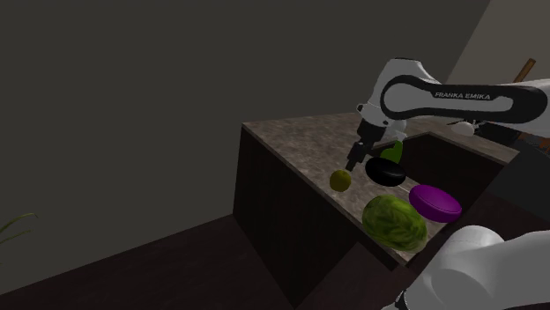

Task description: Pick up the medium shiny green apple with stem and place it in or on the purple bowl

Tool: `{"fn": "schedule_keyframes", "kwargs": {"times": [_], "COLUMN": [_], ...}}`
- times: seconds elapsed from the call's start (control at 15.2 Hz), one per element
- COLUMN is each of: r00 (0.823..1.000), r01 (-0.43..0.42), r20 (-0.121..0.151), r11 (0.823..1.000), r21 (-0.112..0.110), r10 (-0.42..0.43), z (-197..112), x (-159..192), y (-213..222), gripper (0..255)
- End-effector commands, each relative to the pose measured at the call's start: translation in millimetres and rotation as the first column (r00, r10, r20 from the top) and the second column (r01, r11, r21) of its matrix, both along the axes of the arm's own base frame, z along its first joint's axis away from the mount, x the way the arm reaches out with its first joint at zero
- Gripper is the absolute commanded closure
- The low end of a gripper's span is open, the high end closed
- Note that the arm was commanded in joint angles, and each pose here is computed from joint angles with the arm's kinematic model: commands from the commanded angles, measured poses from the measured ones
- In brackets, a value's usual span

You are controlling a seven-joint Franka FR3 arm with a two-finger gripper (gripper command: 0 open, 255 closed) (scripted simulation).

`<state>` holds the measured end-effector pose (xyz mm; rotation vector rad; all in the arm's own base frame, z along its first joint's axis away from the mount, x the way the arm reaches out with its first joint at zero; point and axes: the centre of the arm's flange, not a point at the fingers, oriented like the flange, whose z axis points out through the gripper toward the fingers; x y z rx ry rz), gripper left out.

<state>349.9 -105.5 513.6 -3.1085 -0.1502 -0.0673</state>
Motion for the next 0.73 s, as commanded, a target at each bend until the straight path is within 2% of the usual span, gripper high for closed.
{"fn": "schedule_keyframes", "kwargs": {"times": [0.0, 0.66], "r00": [1.000, 0.999], "r01": [0.003, 0.024], "r20": [0.009, 0.043], "r11": [1.000, 1.000], "r21": [0.000, 0.007], "r10": [-0.003, -0.024], "z": [-12, -69], "x": [7, 53], "y": [-22, -131], "gripper": [0, 0]}}
